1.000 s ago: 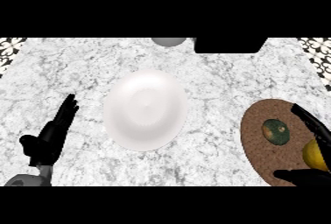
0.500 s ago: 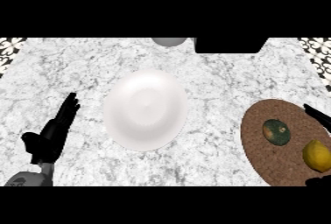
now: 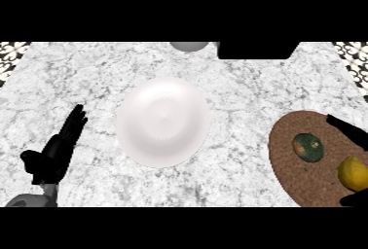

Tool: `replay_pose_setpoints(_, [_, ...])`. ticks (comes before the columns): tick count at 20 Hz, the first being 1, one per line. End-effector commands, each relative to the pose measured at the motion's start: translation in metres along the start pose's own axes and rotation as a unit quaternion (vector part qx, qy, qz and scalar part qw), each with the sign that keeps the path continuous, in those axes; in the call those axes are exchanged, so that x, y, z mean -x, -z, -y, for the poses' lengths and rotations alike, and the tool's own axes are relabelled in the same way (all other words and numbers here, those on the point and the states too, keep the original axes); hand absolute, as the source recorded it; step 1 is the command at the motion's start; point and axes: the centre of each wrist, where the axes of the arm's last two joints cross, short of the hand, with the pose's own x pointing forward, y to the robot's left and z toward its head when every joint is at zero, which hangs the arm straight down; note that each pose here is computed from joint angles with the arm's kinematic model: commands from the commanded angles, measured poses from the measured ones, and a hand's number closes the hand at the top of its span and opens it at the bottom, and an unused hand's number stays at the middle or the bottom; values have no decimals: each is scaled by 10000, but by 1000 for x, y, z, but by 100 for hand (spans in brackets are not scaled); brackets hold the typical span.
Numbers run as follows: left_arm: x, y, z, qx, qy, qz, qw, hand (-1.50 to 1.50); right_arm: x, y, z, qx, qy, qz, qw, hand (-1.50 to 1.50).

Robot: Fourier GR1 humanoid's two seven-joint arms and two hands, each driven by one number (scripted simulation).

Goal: Pick the squash from the placemat and place it in the plate

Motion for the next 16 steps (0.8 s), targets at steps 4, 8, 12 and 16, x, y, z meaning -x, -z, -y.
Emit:
replay_pose_setpoints(4, [23,0,-1,72,12,-59,10000,0,6,15,-8,-354,-609,-482,9963,-150])
replay_pose_setpoints(8, [12,10,9,45,-15,-56,10000,0,-4,34,-6,-449,-511,-474,9966,-150])
replay_pose_setpoints(12, [-2,5,2,1,23,13,10000,0,-1,36,-12,-460,-474,-496,9966,-150])
replay_pose_setpoints(16, [19,-7,17,59,19,42,10000,0,22,53,-41,-515,-771,-633,9937,-150])
